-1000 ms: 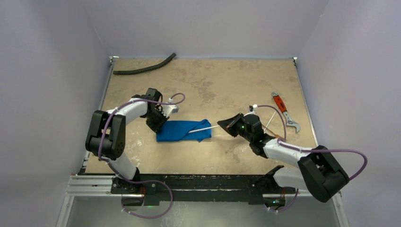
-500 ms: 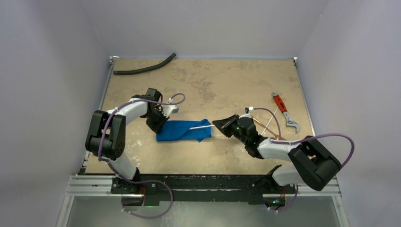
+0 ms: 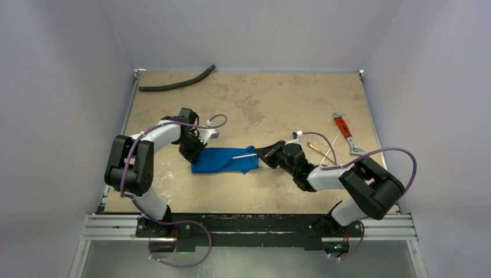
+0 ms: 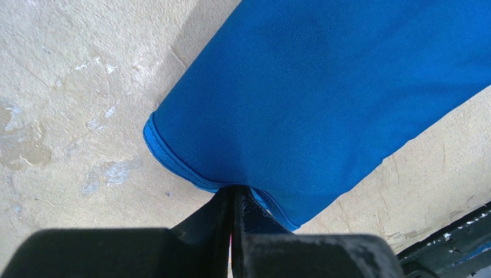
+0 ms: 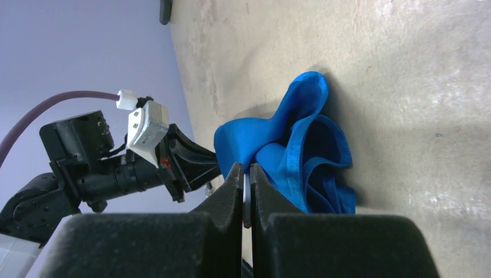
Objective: Fold the napkin into a case and place the utensils inside
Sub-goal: Insert the utensils into the folded napkin.
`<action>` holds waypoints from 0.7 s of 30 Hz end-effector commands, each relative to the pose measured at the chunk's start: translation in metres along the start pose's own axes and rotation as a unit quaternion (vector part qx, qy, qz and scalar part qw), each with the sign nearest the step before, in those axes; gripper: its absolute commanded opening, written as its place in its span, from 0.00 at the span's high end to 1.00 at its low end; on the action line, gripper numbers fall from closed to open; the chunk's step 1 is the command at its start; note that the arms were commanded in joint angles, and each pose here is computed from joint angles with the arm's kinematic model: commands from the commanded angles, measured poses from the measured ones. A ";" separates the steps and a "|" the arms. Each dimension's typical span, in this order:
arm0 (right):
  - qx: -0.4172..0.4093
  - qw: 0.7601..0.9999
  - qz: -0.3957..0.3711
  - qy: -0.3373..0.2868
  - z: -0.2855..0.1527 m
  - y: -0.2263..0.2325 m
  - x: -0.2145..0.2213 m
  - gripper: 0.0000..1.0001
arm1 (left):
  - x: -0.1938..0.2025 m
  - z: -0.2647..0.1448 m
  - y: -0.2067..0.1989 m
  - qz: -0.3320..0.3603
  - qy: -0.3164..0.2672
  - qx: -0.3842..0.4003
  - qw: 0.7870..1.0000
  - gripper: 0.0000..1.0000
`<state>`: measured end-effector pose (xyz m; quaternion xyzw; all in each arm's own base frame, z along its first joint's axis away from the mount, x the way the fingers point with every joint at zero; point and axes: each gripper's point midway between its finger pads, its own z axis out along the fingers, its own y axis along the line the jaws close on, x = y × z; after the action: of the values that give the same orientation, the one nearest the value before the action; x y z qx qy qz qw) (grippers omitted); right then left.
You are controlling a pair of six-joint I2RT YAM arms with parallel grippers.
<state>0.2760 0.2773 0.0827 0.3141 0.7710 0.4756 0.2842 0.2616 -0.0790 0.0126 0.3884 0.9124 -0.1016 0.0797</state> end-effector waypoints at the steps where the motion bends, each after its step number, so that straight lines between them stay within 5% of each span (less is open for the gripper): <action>1: -0.030 0.999 0.007 -0.013 0.008 0.022 -0.002 1.00 | 0.006 0.003 -0.002 0.009 0.009 0.009 1.000 1.00; 21: -0.015 1.000 -0.008 0.003 0.030 0.021 0.014 1.00 | 0.006 -0.001 -0.005 0.011 0.006 0.010 1.000 1.00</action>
<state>0.2844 0.3052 0.0775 0.3029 0.7761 0.4811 0.2729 0.2613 -0.0793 0.0129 0.3895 0.9118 -0.1027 0.0798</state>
